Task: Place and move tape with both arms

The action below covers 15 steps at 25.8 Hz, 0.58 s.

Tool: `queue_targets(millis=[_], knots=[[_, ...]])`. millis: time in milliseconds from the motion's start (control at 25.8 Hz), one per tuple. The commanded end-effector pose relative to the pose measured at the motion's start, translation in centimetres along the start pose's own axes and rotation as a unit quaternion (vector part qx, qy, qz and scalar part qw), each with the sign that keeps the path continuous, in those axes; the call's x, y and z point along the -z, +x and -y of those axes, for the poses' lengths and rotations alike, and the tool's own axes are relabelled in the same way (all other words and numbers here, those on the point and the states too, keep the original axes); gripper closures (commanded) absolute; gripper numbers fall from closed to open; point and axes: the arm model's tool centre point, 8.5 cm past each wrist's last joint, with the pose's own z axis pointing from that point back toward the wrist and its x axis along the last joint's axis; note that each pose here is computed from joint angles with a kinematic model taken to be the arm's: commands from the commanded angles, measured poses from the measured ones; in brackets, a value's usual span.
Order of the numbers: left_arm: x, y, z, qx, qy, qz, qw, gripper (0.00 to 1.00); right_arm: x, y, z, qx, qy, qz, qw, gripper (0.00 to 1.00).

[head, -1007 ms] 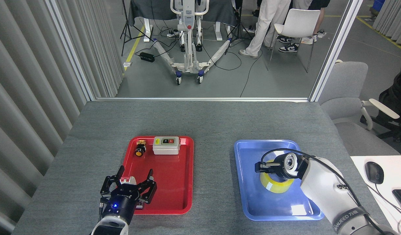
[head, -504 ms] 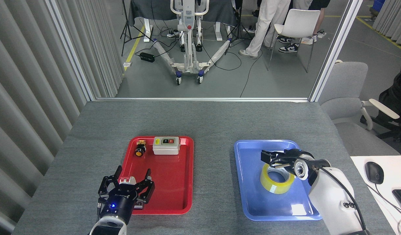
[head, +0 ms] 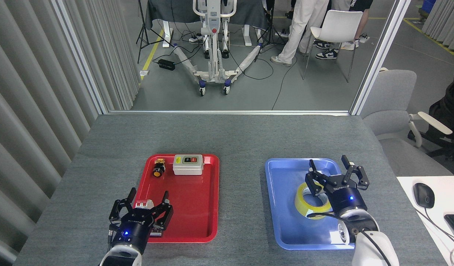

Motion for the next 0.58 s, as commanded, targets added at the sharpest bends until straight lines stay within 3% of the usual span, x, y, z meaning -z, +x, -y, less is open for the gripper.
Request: queue_targets(millis=[0, 116, 542], knots=[[-0.1, -0.1, 0.1, 0.001, -0.001, -0.001, 1.0, 0.0, -4.1, 0.4, -1.1, 0.006, 0.004, -0.008, 1.0, 0.01], [-0.1, -0.1, 0.1, 0.001, -0.001, 0.0, 1.0, 0.0, -6.2, 0.6, -2.0, 0.009, 0.051, -0.01, 0.999, 0.0], [-0.1, -0.6, 0.1, 0.001, -0.001, -0.007, 1.0, 0.0, -10.4, 1.2, -2.4, 0.032, 0.061, -0.022, 0.997, 0.0]])
